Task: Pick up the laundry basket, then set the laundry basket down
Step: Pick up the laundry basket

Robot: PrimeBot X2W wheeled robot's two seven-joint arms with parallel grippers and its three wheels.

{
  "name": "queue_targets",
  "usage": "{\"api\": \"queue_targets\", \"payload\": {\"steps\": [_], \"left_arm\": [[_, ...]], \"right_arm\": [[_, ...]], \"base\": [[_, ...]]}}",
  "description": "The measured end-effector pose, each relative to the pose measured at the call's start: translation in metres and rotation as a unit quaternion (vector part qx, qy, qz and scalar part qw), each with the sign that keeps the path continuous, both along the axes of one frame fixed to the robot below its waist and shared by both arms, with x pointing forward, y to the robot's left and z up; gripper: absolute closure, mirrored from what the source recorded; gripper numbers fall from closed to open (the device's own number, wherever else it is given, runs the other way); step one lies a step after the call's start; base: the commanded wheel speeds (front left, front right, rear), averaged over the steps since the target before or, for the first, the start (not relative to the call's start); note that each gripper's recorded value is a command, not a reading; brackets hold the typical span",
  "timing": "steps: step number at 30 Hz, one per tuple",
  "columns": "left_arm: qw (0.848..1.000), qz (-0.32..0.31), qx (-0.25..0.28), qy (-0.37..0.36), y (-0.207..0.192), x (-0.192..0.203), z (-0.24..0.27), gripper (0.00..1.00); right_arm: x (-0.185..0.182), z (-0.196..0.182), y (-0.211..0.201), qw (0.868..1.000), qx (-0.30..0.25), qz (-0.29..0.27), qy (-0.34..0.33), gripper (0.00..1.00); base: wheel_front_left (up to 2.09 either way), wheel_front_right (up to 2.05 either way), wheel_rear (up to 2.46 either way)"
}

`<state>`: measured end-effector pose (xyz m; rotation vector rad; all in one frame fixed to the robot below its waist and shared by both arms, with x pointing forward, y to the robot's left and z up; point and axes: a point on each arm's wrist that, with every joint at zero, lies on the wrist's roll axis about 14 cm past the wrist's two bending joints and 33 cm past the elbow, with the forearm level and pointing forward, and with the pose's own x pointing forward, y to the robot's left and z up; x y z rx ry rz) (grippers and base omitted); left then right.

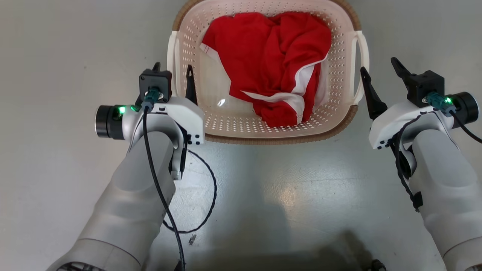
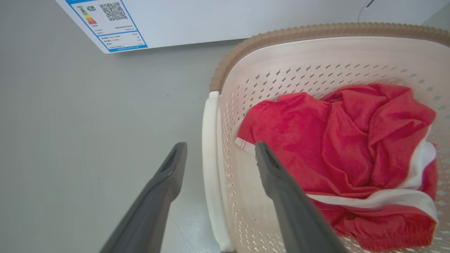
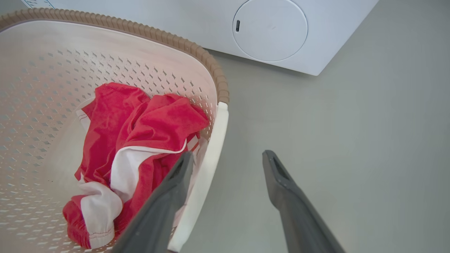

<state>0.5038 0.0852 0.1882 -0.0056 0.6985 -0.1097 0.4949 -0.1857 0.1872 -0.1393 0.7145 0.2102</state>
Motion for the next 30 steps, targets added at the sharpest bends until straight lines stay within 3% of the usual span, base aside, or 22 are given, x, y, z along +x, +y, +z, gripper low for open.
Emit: {"api": "queue_targets", "payload": {"steps": [30], "left_arm": [[0.999, -0.013, 0.027, 0.035, -0.001, 0.015, -0.044, 0.0]], "right_arm": [[0.006, -0.047, 0.02, 0.999, 0.025, -0.004, 0.047, 0.0]], "base": [[0.0, 0.0, 0.0]]}}
